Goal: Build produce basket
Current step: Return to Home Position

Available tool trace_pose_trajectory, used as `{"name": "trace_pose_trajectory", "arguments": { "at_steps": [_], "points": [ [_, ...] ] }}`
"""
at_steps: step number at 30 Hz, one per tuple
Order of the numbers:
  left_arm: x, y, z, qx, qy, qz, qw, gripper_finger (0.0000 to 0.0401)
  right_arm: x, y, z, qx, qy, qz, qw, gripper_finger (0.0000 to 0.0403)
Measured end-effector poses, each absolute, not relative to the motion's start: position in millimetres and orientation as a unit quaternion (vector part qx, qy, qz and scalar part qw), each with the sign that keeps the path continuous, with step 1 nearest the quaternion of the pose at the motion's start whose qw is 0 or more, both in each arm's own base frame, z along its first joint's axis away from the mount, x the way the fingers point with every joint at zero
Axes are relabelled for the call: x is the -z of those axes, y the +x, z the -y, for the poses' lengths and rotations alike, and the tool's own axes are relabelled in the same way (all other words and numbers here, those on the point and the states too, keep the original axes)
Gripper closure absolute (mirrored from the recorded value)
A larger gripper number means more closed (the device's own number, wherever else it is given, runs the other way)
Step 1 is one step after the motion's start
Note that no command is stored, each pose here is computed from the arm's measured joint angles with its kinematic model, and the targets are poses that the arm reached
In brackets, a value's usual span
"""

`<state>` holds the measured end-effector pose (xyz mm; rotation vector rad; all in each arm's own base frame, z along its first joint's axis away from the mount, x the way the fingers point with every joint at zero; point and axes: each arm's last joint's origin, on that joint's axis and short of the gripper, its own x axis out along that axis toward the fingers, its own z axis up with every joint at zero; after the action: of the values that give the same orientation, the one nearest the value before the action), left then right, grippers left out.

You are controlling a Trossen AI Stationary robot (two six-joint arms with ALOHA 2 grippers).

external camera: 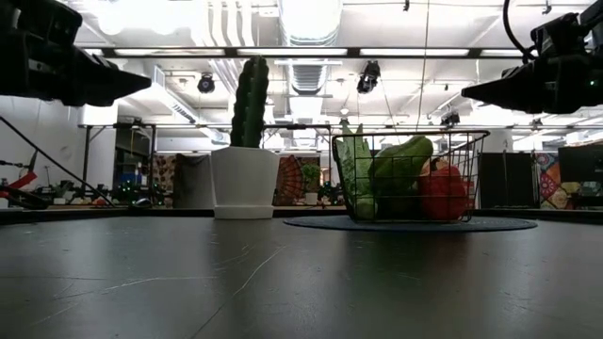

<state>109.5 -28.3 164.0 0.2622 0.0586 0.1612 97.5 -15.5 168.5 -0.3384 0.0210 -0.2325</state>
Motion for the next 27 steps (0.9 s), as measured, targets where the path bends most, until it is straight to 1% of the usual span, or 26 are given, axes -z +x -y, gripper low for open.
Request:
{"name": "trace_pose_trajectory", "arguments": {
  "at_steps": [27],
  "points": [
    [-157.5,113.2,29.7,-0.076,0.146,-0.06,0.985,0.0401,-168.1,97.5,15.5,0.116,-0.168,-0.011,0.979,0.0394]
  ]
}}
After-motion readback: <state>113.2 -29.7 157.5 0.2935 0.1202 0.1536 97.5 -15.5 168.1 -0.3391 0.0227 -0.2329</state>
